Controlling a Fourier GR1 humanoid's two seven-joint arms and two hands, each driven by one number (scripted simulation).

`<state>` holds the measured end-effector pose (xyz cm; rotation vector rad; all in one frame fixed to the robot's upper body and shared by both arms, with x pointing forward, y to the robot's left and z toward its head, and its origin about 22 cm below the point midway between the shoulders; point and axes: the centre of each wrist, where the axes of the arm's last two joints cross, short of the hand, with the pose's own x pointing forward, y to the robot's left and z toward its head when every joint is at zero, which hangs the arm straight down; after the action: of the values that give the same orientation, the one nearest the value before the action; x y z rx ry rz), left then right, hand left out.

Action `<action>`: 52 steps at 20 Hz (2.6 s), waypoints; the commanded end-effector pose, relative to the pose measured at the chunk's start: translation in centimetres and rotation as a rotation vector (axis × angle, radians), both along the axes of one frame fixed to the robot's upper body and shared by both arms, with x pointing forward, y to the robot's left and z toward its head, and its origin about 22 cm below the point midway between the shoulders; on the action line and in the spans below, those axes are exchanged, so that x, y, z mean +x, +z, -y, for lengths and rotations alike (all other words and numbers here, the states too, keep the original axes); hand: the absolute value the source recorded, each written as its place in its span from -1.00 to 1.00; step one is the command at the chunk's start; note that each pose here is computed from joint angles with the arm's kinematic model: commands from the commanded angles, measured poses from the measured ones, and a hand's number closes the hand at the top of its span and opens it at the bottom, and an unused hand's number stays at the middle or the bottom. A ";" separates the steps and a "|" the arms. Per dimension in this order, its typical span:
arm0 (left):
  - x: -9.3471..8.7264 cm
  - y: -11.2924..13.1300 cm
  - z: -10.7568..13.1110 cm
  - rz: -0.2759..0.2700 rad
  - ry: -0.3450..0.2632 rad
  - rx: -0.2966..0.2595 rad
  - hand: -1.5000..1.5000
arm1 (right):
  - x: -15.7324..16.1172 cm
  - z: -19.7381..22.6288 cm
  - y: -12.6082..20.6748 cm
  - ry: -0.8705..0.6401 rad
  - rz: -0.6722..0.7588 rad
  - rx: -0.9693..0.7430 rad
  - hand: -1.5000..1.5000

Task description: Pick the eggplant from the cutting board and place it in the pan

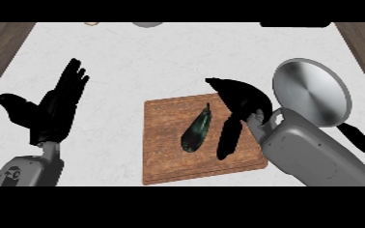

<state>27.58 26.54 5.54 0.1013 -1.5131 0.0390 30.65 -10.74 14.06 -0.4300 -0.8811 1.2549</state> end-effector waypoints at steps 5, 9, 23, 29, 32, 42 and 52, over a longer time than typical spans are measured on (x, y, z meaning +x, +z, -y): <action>0.3 0.4 -1.1 0.007 -0.016 -0.003 0.00 | 1.5 -3.6 -0.2 -0.040 -0.031 -0.090 -1.00; 1.2 0.4 0.5 0.007 -0.009 0.005 0.00 | 1.9 -5.1 -3.2 -0.040 -0.087 -0.148 -1.00; -0.3 1.0 -2.2 -0.004 -0.006 -0.002 0.00 | 2.8 -2.4 -6.7 -0.070 -0.149 -0.148 -1.00; 0.9 0.4 -0.2 -0.007 -0.007 -0.007 0.00 | 3.6 -3.3 -9.0 -0.058 -0.116 -0.144 -1.00; -0.3 0.6 0.9 -0.001 -0.002 -0.016 0.00 | 2.9 -2.5 -11.6 -0.074 -0.126 -0.123 -1.00; 0.2 -0.3 -0.5 0.004 -0.006 0.006 0.00 | 2.2 -5.5 -11.5 -0.003 -0.111 -0.058 1.00; 0.5 -0.1 -1.0 0.003 -0.013 -0.003 0.00 | 3.7 -4.1 -13.3 -0.013 -0.052 0.000 1.00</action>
<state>28.16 26.75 6.01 0.0966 -1.5157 0.0327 33.92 -6.21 2.04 -0.4466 -0.8446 1.2579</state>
